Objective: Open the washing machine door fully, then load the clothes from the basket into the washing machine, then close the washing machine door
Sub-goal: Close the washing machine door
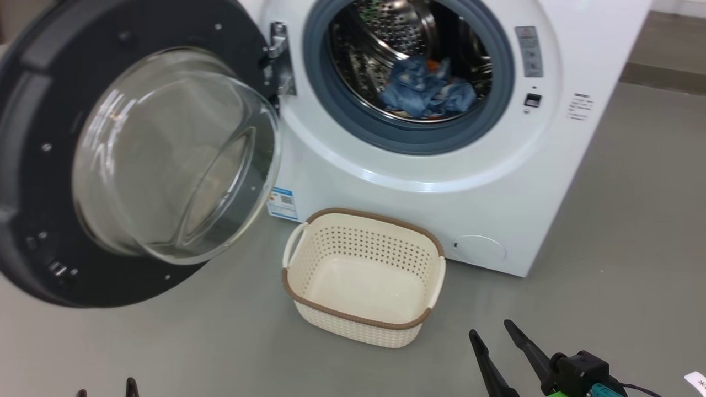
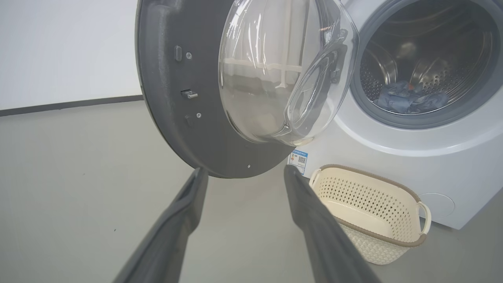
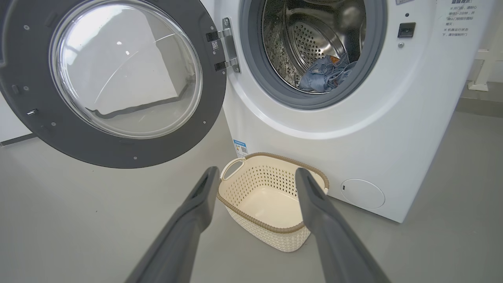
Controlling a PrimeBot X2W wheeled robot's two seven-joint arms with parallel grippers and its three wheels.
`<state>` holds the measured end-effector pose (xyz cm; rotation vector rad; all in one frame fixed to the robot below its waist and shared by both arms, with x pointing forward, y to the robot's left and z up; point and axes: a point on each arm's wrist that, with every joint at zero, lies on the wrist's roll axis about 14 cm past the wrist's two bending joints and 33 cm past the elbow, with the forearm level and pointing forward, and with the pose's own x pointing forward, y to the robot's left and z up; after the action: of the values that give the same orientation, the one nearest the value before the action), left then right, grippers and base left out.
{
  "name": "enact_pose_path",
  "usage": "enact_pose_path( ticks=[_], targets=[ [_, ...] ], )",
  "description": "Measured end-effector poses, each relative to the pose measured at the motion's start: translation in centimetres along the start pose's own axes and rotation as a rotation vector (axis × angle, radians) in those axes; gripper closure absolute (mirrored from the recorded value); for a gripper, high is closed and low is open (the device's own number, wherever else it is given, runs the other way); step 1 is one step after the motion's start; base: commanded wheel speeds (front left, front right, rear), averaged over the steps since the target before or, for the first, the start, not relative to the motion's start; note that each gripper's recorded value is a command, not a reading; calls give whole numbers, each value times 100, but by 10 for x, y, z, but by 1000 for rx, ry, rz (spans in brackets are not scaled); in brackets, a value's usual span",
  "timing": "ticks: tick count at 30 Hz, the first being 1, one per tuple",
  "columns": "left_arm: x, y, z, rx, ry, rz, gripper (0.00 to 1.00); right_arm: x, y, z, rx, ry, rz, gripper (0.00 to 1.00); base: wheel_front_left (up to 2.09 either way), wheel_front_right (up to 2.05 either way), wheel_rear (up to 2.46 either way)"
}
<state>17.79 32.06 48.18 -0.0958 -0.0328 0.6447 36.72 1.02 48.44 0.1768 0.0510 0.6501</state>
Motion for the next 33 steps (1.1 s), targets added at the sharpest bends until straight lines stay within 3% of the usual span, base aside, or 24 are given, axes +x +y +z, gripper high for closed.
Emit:
enact_pose_path(
  ticks=[11,33],
  targets=[
    [-16,28,-3,-2,13,102,0,12,23,-8,6,26,77,0,0,0,0],
    [-15,31,1,-9,7,127,0,18,25,-9,2,29,94,0,0,0,0]
  ],
)
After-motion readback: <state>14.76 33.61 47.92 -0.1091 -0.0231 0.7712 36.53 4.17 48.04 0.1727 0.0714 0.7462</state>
